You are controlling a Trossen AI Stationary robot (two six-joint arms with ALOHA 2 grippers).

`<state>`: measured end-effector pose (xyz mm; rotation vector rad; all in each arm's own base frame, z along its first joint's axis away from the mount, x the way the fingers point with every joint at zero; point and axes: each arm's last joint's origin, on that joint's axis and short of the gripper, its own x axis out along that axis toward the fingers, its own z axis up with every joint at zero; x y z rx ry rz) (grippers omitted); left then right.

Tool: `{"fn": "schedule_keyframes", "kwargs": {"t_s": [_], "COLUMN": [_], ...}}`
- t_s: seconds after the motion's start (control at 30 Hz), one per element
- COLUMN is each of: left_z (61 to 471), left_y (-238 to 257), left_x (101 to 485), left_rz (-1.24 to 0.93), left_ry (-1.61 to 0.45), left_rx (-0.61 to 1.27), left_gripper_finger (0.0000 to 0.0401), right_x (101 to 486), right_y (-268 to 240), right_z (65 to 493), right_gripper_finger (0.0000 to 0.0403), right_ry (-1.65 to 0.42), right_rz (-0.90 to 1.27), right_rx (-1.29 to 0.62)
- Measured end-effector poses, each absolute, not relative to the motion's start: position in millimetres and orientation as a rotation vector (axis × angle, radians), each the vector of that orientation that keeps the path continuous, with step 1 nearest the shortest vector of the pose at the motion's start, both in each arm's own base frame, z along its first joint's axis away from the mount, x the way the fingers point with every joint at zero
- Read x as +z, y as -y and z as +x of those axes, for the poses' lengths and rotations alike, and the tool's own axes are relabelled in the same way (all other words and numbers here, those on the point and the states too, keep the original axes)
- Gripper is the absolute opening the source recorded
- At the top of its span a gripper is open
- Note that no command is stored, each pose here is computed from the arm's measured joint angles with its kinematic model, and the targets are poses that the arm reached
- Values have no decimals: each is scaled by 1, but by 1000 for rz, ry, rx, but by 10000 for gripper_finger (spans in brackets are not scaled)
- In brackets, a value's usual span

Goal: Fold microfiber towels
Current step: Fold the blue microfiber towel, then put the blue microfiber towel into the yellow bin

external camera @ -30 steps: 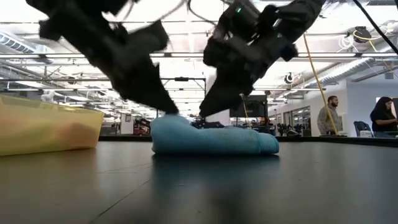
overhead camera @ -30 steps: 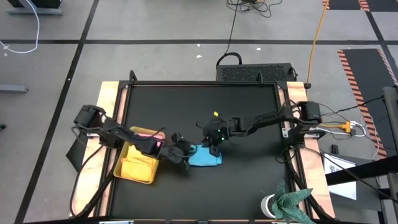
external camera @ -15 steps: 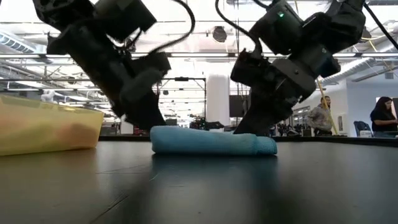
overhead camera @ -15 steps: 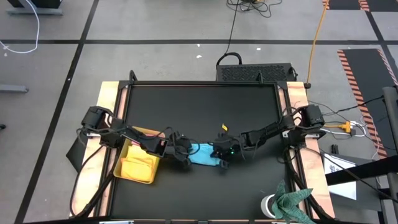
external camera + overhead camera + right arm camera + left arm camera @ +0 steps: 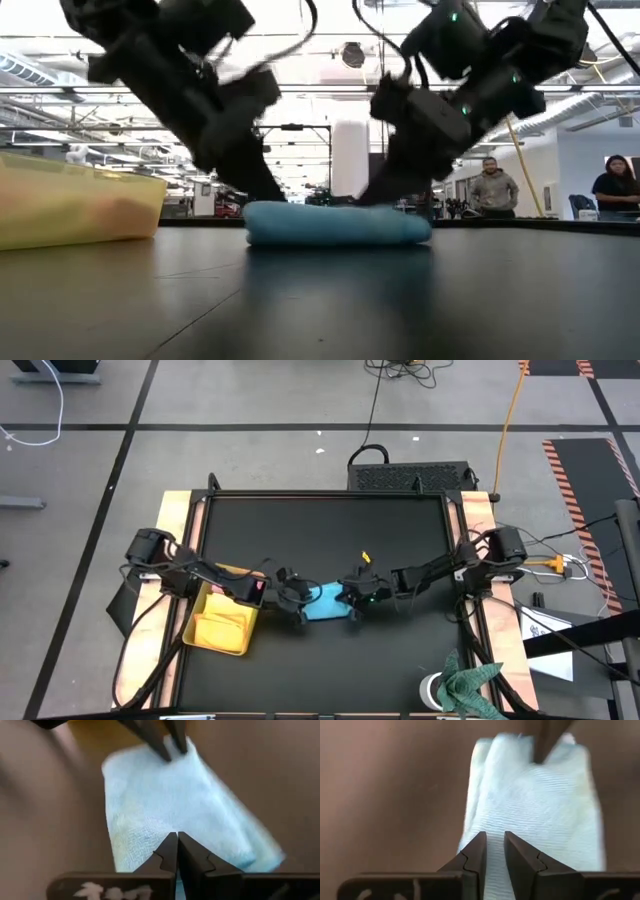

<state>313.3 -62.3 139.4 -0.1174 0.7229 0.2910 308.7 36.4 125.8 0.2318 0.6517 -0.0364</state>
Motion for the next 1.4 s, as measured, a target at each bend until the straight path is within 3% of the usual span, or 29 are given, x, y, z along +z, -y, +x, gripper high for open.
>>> {"fn": "schedule_keyframes", "kwargs": {"t_s": [0.3,0.5,0.6,0.73,0.87,0.97,1.13,1.4], "left_z": [315,313,311,309,309,311,318,325], "left_y": [61,76,83,89,92,91,93,95], "left_x": [124,142,144,141,138,131,117,109], "left_rz": [-42,186,289,417,479,522,564,559], "left_ry": [-784,-741,-728,-740,-745,-761,-736,-681], "left_rx": [259,46,-64,-174,-205,-178,-177,-146], "left_gripper_finger": [69,80,118,198,271,302,310,292], "right_x": [115,141,153,162,165,162,153,150], "right_y": [-44,-52,-54,-55,-54,-54,-56,-65], "right_z": [286,278,270,256,240,230,215,206], "right_gripper_finger": [1,5,19,52,88,107,120,119], "right_ry": [-700,-609,-562,-521,-455,-398,-333,-308], "right_rz": [264,239,226,226,245,271,336,373], "right_rx": [-19,38,65,84,103,120,148,195]}}
